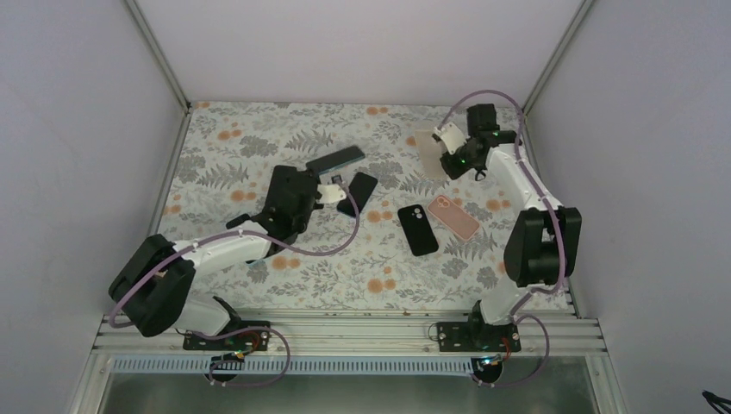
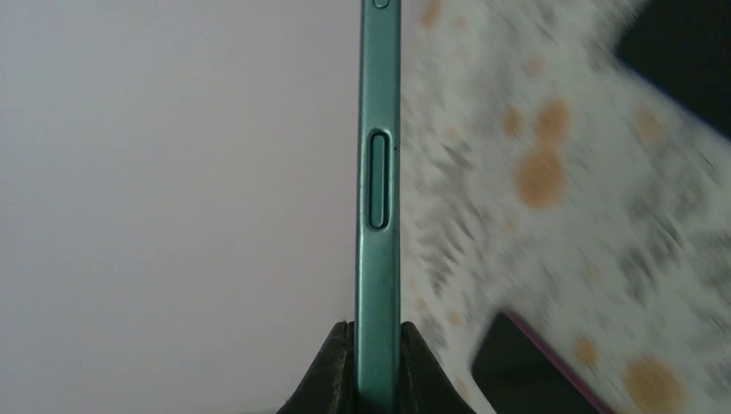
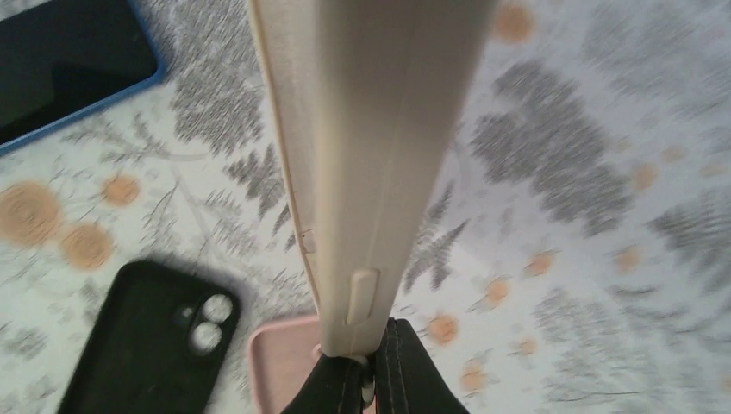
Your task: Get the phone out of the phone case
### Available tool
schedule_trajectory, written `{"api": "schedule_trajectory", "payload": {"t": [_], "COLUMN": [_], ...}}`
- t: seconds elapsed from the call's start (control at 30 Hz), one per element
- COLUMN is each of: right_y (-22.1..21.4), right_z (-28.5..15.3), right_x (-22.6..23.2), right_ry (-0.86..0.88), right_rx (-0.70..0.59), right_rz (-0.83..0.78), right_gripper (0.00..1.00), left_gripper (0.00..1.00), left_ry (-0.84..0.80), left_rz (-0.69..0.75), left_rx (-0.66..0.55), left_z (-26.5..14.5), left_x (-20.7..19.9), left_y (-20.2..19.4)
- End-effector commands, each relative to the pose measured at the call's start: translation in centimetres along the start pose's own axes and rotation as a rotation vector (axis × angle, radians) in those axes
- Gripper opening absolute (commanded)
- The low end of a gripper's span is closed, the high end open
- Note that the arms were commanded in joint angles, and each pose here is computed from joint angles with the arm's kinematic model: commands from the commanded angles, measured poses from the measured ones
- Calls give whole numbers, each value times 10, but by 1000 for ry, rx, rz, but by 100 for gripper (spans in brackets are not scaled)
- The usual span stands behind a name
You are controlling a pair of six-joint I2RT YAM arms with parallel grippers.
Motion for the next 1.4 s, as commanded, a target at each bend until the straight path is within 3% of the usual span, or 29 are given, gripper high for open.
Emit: {"api": "schedule_trajectory", "payload": {"t": [0.0,0.23,0.53,0.6,0.73,0.87,0.9,0.93,0.97,1.03,1.23,1.37], "right_y": [-38,-41,-27,-27,-31,-34,-35,-36,-36,-33,-19,-18], "right_z": [23,65,92,95,99,94,92,90,86,74,39,41], "right_x": [29,47,37,33,24,8,3,0,-2,-5,27,73], "right_ry": [398,717,739,716,639,575,545,517,489,449,375,337], "right_rx": [105,109,106,116,145,156,161,166,167,152,157,214], "right_rz": [102,255,324,330,338,357,349,336,323,289,41,-137], "right_gripper": [3,4,4,9,30,41,45,50,54,60,80,75], "left_gripper": [2,2,2,3,40,39,44,53,69,82,100,100], "left_ry": [-21,-112,-199,-230,-280,-324,-333,-330,-328,-335,-518,-519], "left_rz": [145,199,360,375,396,420,430,438,442,436,208,78], "left_rx": [167,257,293,304,300,302,310,318,323,323,161,61], "left_z": [-1,-4,-10,-9,-11,-19,-21,-24,-27,-34,-61,-73], "left_x": [-29,-79,-139,-148,-159,-165,-166,-166,-165,-161,-124,-68], "left_y": [-34,-57,-76,-78,-79,-85,-89,-92,-95,-97,-68,-57]}}
Point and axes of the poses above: each gripper's point midway between its finger pads, its own z axis out along the fingers, its own x axis along the line the jaws close on, y = z × x, the point moved 4 cm from there along -z, back along the fingers, and after that the axes turned 5 degrees about z, right-handed, at the moved point
